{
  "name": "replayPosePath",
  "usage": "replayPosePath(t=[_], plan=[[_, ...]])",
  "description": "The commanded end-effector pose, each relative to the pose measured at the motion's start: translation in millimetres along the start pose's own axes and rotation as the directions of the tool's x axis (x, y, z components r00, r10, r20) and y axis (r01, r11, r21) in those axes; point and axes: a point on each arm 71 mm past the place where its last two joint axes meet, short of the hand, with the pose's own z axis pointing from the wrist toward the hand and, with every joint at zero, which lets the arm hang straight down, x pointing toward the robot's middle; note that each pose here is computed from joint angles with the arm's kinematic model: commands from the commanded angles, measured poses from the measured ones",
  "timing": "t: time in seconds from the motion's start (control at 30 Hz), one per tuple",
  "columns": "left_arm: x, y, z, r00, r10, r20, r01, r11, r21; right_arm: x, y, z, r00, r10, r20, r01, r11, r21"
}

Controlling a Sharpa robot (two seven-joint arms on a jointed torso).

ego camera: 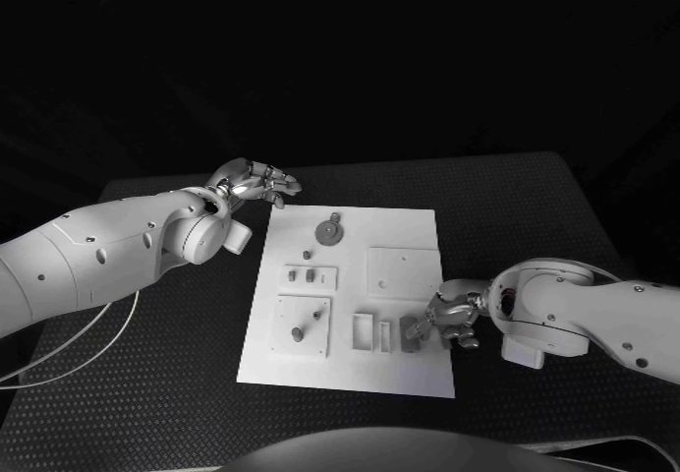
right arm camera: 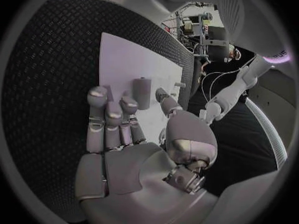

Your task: Assemble the parts on the task board

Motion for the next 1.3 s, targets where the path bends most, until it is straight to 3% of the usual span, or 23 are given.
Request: replayPosePath(t=[0.03,0.37,0.97,1.3], plan=[[2.3,-1.2,0.2,1.000,-0.010,-0.015,0.010,1.000,0.005,0.6,0.2,4.7,0.998,-0.047,0.040,0.046,0.999,0.017],[2.9,-1.4,0.2,1.000,-0.011,-0.018,0.011,1.000,0.005,4.2,16.0,16.1,0.995,-0.048,0.089,0.048,0.999,-0.006],[2.7,-1.4,-0.2,1.000,-0.011,-0.018,0.011,1.000,0.002,11.6,27.1,20.7,0.999,-0.036,0.040,0.037,0.999,-0.023],[1.6,-0.8,-0.4,1.000,-0.010,-0.015,0.010,1.000,-0.001,11.2,23.8,22.2,0.998,-0.021,0.059,0.022,1.000,-0.019]])
